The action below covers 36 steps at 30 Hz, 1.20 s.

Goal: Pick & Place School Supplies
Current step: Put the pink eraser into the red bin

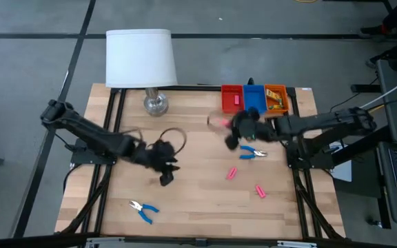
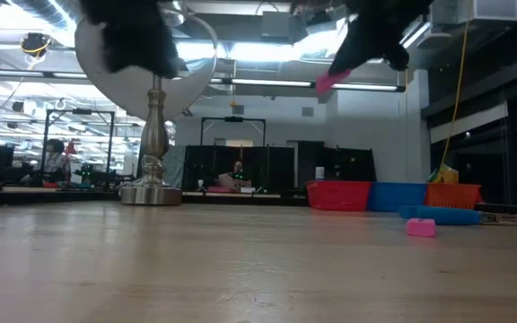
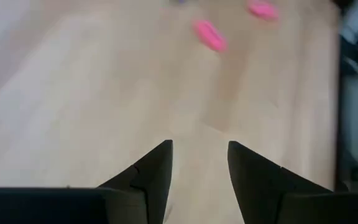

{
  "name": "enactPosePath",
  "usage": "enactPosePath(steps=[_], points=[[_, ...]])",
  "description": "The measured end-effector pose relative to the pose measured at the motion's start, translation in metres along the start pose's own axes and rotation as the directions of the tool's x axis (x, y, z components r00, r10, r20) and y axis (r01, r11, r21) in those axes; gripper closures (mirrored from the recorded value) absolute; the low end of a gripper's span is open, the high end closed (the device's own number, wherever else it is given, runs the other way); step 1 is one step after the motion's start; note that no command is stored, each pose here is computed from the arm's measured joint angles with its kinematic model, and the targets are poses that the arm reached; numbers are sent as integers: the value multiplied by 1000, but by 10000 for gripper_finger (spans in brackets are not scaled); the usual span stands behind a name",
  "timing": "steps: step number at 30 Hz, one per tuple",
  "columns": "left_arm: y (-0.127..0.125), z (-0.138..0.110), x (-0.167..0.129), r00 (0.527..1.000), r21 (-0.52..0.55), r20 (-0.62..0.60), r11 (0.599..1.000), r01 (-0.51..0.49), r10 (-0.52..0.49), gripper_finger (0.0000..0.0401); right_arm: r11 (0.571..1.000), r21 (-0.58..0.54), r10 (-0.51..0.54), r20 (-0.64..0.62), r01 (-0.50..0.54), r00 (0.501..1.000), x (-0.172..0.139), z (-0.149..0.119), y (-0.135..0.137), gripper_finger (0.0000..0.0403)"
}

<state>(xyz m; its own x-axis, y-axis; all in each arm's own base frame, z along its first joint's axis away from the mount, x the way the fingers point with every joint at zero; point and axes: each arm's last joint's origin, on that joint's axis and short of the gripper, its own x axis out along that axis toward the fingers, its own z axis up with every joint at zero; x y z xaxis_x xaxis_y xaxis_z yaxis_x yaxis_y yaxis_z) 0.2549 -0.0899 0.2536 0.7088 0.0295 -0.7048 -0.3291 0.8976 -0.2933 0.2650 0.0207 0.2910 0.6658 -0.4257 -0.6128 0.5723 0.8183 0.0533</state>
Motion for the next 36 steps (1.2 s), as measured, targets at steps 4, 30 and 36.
enactPosePath(steps=[4,30,36], points=[[0,-28,-8,984,-116,114,985,-126,139,259,969,225,-110,26,101,994,20,21,-37,370],[-2,-35,-11,854,-127,409,947,-295,321,278,865,334,-272,-317,376,909,163,5,-184,365],[-4,-33,-11,853,-52,423,948,-314,306,252,869,366,-271,-208,332,940,156,19,-186,225]])
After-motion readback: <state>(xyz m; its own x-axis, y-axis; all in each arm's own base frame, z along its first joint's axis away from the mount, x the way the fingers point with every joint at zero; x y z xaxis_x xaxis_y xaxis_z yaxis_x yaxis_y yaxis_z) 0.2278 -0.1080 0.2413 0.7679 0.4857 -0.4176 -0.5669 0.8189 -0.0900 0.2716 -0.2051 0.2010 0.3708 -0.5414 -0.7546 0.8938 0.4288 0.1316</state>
